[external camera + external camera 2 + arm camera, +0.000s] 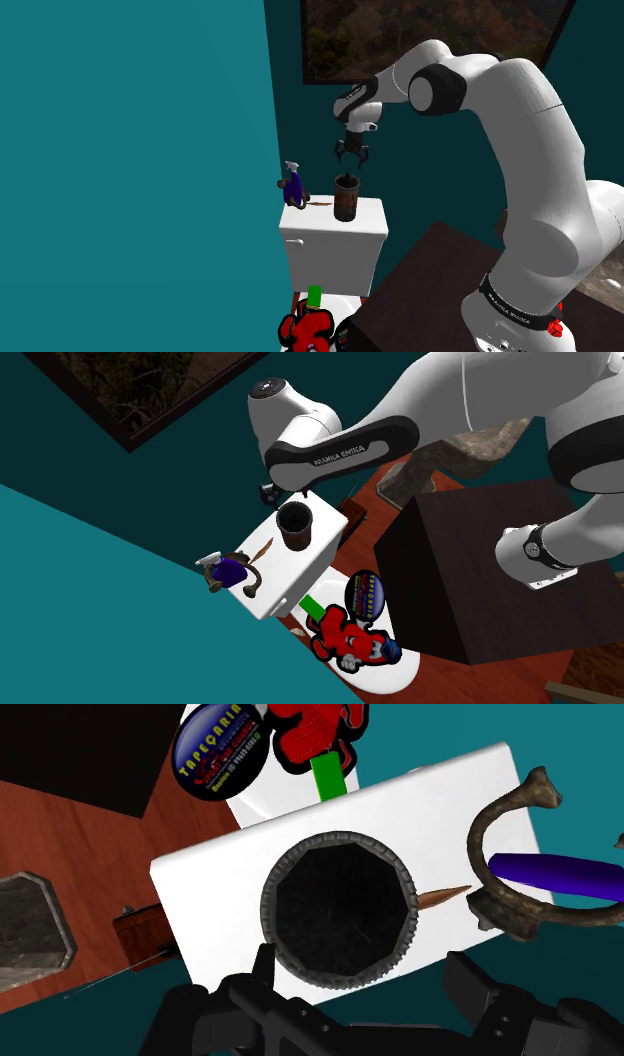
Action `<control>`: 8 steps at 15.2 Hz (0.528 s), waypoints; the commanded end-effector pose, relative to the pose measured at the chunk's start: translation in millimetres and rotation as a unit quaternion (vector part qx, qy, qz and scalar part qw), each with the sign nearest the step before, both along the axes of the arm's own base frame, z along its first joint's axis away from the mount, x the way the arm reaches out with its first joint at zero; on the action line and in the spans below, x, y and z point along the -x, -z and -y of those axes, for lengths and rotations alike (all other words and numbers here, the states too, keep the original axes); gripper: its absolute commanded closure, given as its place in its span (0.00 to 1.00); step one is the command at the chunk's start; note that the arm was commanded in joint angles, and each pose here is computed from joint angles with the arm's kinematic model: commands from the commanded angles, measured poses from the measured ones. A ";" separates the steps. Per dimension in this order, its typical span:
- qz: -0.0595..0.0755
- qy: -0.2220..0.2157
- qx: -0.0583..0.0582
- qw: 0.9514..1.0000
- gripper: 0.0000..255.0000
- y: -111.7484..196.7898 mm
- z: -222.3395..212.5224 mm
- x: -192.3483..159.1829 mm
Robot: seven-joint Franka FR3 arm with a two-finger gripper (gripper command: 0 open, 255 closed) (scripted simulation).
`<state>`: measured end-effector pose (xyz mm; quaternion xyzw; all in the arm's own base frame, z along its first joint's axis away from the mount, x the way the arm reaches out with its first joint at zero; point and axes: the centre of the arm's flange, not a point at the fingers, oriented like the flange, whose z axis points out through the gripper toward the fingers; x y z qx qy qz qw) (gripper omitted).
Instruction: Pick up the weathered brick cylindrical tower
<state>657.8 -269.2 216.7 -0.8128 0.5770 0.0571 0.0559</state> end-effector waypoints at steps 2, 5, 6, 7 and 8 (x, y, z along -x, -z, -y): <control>-0.002 0.008 -0.001 1.000 0.00 18.2 2.9 -2.7; -0.002 0.008 -0.001 1.000 0.00 34.0 2.9 -2.6; -0.002 0.008 -0.001 1.000 0.00 39.3 2.9 -2.6; -0.002 0.008 -0.001 1.000 0.00 47.6 2.9 -2.7; -0.002 0.008 -0.001 1.000 0.00 47.6 2.9 -2.6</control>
